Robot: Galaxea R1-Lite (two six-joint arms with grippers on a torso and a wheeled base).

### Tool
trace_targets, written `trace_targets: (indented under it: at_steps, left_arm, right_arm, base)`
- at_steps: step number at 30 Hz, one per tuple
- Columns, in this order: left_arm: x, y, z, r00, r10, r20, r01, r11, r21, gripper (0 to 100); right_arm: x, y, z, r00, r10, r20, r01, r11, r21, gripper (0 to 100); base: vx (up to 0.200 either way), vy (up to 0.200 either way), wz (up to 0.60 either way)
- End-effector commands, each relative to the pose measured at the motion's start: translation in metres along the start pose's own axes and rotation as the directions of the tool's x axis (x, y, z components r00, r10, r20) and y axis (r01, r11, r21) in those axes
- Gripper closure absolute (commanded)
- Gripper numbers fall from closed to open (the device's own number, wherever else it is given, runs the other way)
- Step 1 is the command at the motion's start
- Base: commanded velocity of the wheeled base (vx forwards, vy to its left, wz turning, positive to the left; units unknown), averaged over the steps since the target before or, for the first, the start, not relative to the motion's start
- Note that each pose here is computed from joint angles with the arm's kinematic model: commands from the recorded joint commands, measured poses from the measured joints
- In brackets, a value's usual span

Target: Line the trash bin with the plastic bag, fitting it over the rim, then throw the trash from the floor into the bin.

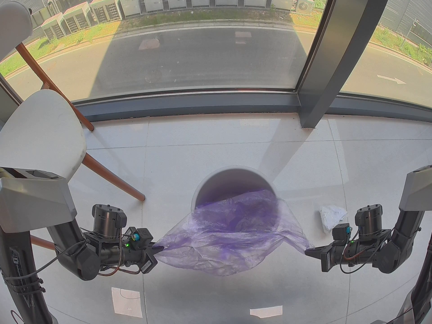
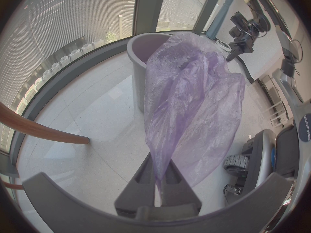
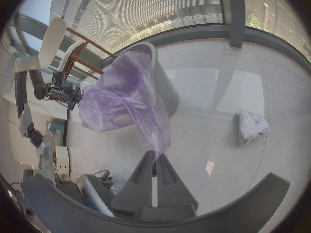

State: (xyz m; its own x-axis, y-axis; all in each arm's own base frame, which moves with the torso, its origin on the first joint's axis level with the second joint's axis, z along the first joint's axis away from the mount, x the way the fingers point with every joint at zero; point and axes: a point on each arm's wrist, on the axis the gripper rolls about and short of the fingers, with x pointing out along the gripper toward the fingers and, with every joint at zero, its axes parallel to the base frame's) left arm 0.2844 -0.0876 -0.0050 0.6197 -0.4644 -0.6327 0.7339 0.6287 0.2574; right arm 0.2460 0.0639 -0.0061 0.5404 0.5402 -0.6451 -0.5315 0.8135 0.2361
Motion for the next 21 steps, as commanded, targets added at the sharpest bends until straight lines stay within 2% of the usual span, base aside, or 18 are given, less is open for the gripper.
trace_targets:
  at_steps: [1,8,13,14,21]
  left_arm:
    - [-0.005,0.0,-0.007,1.0,-0.016,-0.012,0.016,1.0,0.02,100]
    - [0.01,0.01,-0.011,1.0,-0.007,-0.009,0.007,0.999,0.033,100]
    - [0.018,0.023,-0.009,0.999,0.033,0.007,-0.033,0.999,0.031,100]
    - [0.023,0.028,-0.01,0.999,0.043,0.008,-0.043,0.999,0.029,100]
    - [0.033,0.032,-0.016,0.998,0.058,-0.012,-0.057,0.998,0.021,100]
  right_arm:
    - [0.003,0.002,-0.014,0.998,0.012,-0.062,-0.013,1.0,-0.023,100]
    - [0.016,-0.01,-0.023,0.995,-0.003,-0.1,0.0,1.0,-0.025,100]
    - [0.023,-0.025,-0.017,0.997,-0.036,-0.067,0.035,0.999,-0.012,100]
    - [0.024,-0.034,-0.012,0.998,-0.058,-0.039,0.058,0.998,-0.005,100]
    - [0.029,-0.049,-0.009,0.996,-0.093,-0.018,0.093,0.996,0.011,100]
  base:
    - [0.0,0.0,0.0]
    - [0.0,0.0,0.0]
    - [0.0,0.0,0.0]
    - [0.0,0.0,0.0]
    - [0.0,0.0,0.0]
